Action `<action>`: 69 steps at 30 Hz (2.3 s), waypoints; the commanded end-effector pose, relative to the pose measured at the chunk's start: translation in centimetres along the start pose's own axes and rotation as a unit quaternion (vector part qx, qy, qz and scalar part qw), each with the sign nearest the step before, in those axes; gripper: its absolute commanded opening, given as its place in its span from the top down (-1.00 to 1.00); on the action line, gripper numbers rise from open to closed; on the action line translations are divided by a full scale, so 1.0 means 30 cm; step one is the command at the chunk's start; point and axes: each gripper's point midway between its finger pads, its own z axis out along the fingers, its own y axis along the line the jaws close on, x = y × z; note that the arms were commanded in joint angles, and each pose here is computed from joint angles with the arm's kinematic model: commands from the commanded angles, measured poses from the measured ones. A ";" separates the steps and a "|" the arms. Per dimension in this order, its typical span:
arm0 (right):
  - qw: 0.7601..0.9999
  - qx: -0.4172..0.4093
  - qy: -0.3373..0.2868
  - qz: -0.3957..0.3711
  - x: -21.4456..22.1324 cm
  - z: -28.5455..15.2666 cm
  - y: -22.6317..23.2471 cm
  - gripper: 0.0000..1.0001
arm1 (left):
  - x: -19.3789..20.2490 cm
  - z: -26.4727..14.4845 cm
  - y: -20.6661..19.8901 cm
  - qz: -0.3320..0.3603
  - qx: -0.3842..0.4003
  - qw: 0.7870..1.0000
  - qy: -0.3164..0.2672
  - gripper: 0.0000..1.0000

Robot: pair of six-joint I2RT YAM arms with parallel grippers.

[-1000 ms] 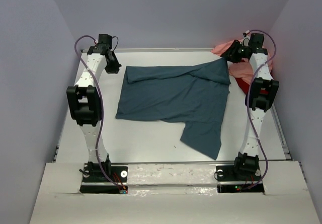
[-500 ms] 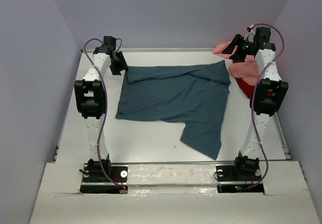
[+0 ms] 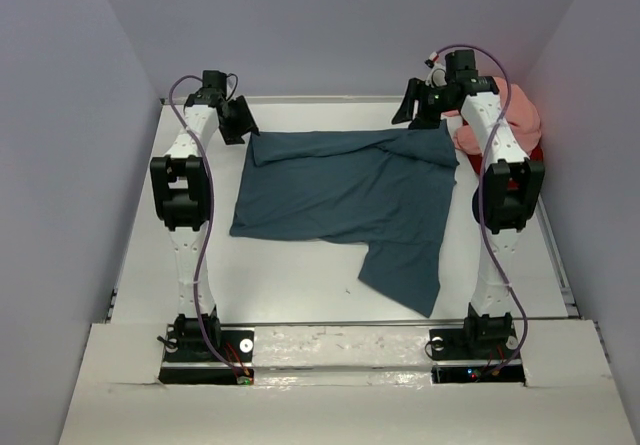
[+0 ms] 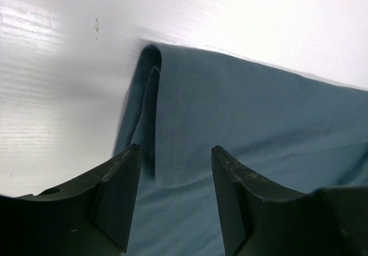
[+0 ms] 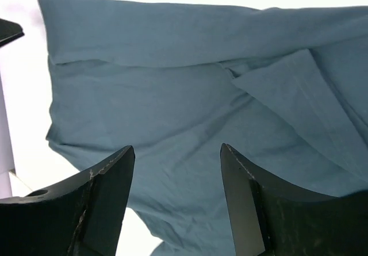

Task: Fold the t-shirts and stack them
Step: Fold the flattened tshirt in 1/3 of the way

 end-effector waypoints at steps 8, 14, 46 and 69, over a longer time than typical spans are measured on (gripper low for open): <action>0.998 0.053 -0.012 0.001 -0.075 -0.047 -0.097 -0.36 | -0.070 0.060 -0.015 -0.016 0.059 0.998 -0.007 -0.22; 0.997 0.078 0.010 0.016 -0.044 -0.009 -0.153 -0.36 | -0.084 0.108 -0.001 -0.029 0.074 0.997 -0.006 -0.18; 0.988 0.136 0.051 0.049 0.052 0.120 -0.279 -0.30 | -0.084 0.154 -0.038 -0.036 0.120 0.992 -0.002 0.66; 0.992 0.121 0.019 0.039 -0.009 0.210 -0.310 -0.38 | -0.074 0.140 -0.044 -0.037 0.128 0.991 0.002 0.90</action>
